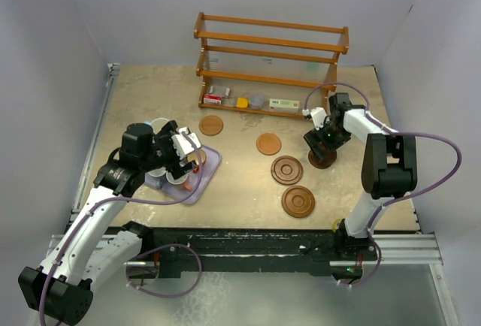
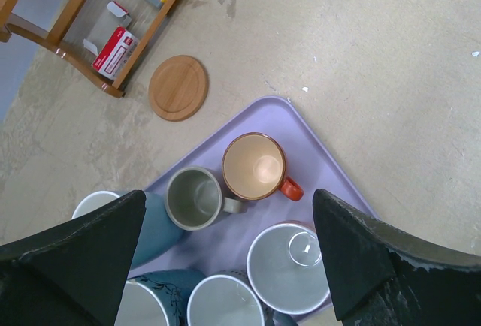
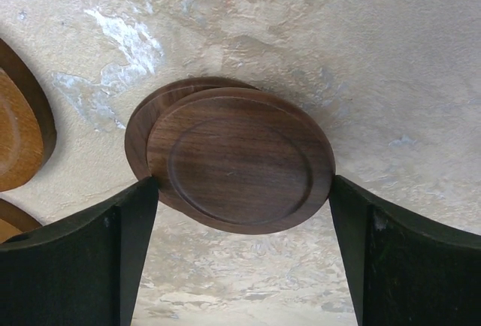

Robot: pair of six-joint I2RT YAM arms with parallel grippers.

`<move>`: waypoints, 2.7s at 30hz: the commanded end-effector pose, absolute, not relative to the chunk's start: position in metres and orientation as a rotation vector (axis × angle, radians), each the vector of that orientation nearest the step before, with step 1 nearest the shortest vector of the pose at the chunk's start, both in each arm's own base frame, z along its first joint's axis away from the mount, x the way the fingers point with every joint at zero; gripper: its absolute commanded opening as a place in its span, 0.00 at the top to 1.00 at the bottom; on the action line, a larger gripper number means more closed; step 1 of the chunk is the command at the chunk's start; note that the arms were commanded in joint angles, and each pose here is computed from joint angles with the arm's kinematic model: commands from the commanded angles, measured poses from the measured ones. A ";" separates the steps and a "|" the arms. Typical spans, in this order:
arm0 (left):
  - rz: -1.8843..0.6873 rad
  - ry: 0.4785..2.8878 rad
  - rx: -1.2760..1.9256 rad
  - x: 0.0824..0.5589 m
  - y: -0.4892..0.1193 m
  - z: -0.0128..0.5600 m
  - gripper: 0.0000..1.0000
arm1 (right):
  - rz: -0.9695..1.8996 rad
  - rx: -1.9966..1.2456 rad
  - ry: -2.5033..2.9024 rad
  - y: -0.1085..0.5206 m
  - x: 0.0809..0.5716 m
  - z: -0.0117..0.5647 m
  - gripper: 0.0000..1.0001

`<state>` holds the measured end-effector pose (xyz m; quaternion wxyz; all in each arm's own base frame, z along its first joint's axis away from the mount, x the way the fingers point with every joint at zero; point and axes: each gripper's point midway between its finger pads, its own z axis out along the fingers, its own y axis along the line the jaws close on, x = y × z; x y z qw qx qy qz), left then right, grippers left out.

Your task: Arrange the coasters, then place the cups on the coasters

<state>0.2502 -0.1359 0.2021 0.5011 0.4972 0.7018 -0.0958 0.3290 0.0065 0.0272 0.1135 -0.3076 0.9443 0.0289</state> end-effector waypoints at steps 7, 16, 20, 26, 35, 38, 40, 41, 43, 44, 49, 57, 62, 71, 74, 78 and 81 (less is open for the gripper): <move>-0.228 1.629 1.201 0.252 -0.140 0.215 0.11 | 0.032 -1.026 2.704 0.035 0.345 0.030 0.13; -0.215 1.630 1.206 0.251 -0.138 0.213 0.11 | -0.051 -1.148 2.662 0.065 0.366 0.025 0.21; -0.210 1.633 1.209 0.251 -0.138 0.211 0.11 | -0.013 -1.182 2.636 0.082 0.376 0.028 0.25; -0.207 1.633 1.211 0.253 -0.138 0.209 0.11 | 0.159 -1.175 2.648 0.105 0.374 0.040 0.27; -0.223 1.619 1.216 0.252 -0.141 0.212 0.11 | 0.216 -1.119 2.563 0.100 0.356 0.083 0.14; -0.222 1.615 1.216 0.252 -0.141 0.213 0.11 | 0.206 -1.147 2.566 0.090 0.346 0.083 0.12; -0.220 1.611 1.215 0.252 -0.141 0.215 0.11 | 0.188 -1.171 2.573 0.082 0.340 0.079 0.12; -0.219 1.611 1.214 0.252 -0.141 0.215 0.11 | 0.183 -1.177 2.578 0.079 0.338 0.076 0.12; -0.217 1.610 1.213 0.252 -0.140 0.215 0.11 | 0.169 -1.196 2.586 0.072 0.334 0.071 0.12; -0.218 1.612 1.213 0.252 -0.140 0.215 0.11 | 0.159 -1.211 2.589 0.070 0.333 0.067 0.12; -0.222 1.616 1.215 0.251 -0.141 0.215 0.11 | 0.098 -1.284 2.595 0.061 0.335 0.051 0.12; -0.224 1.621 1.215 0.251 -0.140 0.215 0.11 | 0.063 -1.322 2.611 0.062 0.347 0.033 0.12; -0.224 1.626 1.216 0.251 -0.140 0.214 0.11 | 0.085 -1.341 2.603 0.071 0.351 0.029 0.13; -0.223 1.632 1.216 0.252 -0.140 0.212 0.11 | 0.077 -1.426 2.547 0.103 0.364 0.026 0.15; -0.221 1.635 1.216 0.252 -0.139 0.211 0.11 | 0.075 -1.431 2.538 0.110 0.370 0.027 0.16; -0.220 1.631 1.216 0.252 -0.139 0.212 0.11 | 0.098 -1.410 2.555 0.114 0.371 0.031 0.16; -0.215 1.631 1.214 0.251 -0.139 0.213 0.11 | 0.078 -1.400 2.553 0.110 0.368 0.039 0.15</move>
